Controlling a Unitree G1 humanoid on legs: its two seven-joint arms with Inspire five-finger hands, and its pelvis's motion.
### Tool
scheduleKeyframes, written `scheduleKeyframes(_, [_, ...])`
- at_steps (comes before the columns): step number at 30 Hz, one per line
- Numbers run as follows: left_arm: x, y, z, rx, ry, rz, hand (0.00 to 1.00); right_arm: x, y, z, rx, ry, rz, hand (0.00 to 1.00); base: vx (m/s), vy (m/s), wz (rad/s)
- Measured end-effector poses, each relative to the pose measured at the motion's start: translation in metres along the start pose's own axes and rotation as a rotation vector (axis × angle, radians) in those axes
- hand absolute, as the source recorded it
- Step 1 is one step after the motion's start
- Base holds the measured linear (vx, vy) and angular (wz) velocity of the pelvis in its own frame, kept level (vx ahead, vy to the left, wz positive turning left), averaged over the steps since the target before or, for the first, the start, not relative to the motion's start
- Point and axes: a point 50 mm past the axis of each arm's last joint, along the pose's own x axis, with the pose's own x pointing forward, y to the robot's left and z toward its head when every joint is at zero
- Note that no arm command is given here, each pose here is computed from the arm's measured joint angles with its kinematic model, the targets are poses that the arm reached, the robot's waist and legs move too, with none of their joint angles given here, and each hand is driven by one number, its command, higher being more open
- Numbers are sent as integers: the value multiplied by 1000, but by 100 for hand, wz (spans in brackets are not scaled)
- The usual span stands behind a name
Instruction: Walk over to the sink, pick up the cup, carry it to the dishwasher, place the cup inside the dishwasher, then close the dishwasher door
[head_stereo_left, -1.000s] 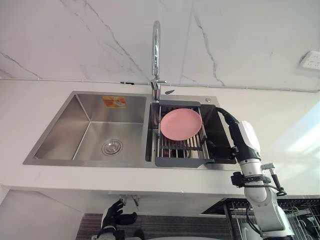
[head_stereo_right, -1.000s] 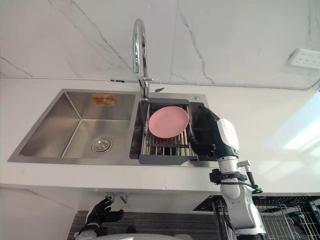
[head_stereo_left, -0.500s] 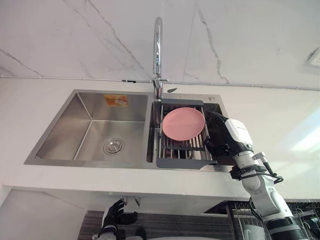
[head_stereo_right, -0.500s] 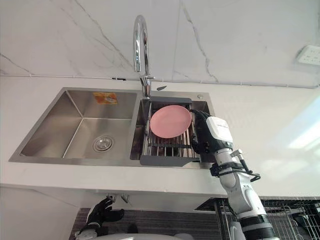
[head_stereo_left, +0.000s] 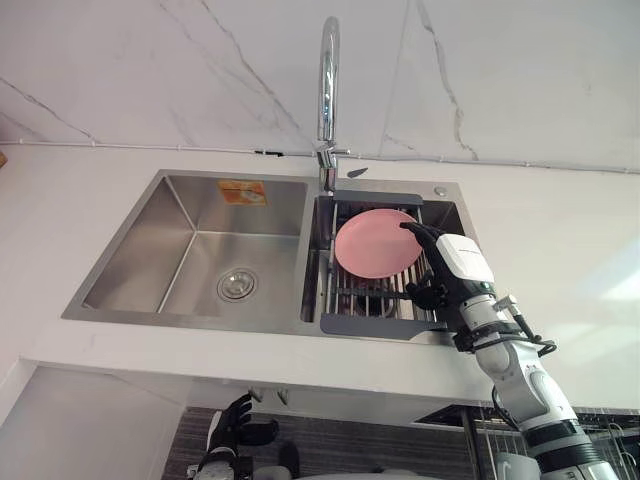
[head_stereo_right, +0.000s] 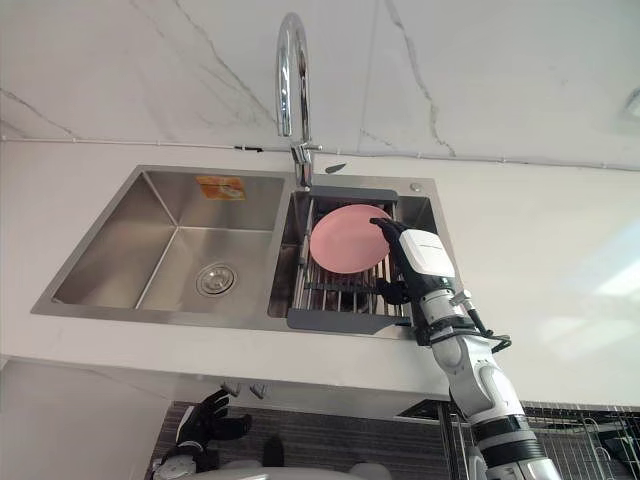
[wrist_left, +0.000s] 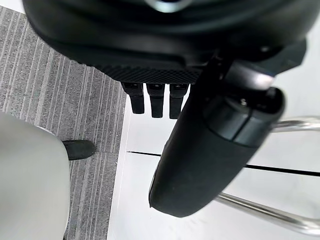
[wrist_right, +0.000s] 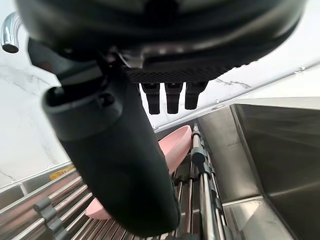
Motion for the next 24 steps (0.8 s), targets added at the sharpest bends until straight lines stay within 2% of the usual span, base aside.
scheduleKeyframes(19, [2, -2, 5, -5, -15, -8, 90, 19, -1, -5, -106, 3, 5, 90, -7, -11, 2])
scheduleKeyframes(20, [2, -2, 5, -14, -13, -6, 90, 19, -1, -6, -106, 7, 5, 30, -38, -14, 2])
scheduleKeyframes(24, [2, -2, 5, -14, -13, -6, 90, 23, -3, -7, -109, 11, -14, 30, -41, -15, 3])
